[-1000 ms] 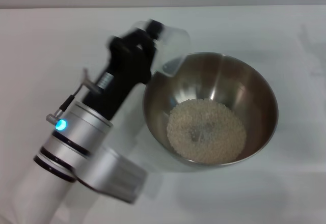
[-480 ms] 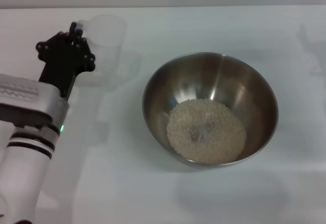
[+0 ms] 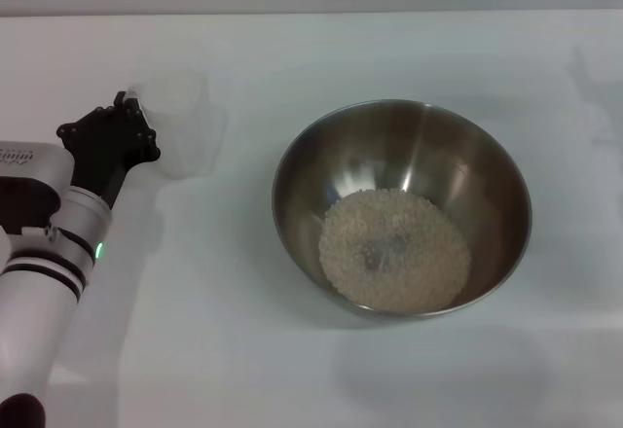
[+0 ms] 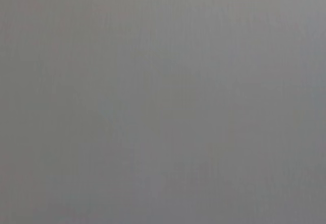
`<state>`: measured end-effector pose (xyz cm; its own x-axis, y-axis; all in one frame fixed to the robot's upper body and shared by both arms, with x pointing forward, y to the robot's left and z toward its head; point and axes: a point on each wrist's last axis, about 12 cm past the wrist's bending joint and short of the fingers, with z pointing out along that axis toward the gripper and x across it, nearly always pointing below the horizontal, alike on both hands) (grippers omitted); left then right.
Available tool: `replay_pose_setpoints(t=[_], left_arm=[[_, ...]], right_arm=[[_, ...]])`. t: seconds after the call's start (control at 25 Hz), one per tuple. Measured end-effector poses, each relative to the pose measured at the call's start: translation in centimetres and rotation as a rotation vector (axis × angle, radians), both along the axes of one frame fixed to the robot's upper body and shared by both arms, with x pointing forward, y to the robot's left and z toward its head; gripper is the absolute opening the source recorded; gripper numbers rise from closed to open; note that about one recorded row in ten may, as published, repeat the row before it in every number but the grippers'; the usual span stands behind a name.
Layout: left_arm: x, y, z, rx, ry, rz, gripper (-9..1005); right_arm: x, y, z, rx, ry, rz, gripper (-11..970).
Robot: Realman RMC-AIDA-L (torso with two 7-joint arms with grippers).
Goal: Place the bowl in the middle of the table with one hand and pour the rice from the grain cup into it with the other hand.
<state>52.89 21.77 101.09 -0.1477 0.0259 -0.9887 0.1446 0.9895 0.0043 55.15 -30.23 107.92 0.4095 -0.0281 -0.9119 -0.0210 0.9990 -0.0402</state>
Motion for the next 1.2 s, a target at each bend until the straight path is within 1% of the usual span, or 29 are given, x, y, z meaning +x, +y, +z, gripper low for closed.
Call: replay_pose_setpoints(t=[0.36, 0.64, 0.76, 0.84, 1.04, 1.08, 1.12, 1.16, 1.2], left_arm=[[0.0, 0.2, -0.3, 0.012, 0.017, -0.004, 26], [0.0, 0.0, -0.5, 0.025, 0.039, -0.023, 137], [-0.2, 0.1, -0.6, 0.017, 0.039, -0.022, 257], [-0.6, 0.2, -0.7, 0.012, 0.041, -0.020, 337], [-1.6, 0.5, -0.9, -0.004, 0.040, -0.003, 361], [-2.0, 0.6, -0.9, -0.008, 0.027, 0.001, 365], [-3.0, 0.8, -0.7, -0.004, -0.024, 0.003, 370], [-3.0, 0.8, -0.7, -0.004, -0.024, 0.003, 375], [-3.4, 0.9, -0.5, 0.002, -0.060, -0.001, 380]], right_arm=[[0.0, 0.1, 0.0, -0.001, -0.001, 0.003, 816], [-0.1, 0.0, 0.0, -0.002, -0.002, 0.002, 816], [-0.1, 0.0, 0.0, -0.003, -0.006, 0.002, 816], [-0.1, 0.0, 0.1, -0.003, -0.009, 0.002, 816], [-0.1, 0.0, 0.1, -0.004, -0.010, 0.002, 816], [-0.1, 0.0, 0.1, -0.004, -0.010, 0.002, 816], [-0.2, -0.1, 0.0, -0.004, -0.008, 0.001, 816], [-0.2, -0.1, 0.0, -0.003, -0.007, 0.000, 816], [-0.4, -0.1, -0.1, -0.002, -0.003, -0.002, 816]])
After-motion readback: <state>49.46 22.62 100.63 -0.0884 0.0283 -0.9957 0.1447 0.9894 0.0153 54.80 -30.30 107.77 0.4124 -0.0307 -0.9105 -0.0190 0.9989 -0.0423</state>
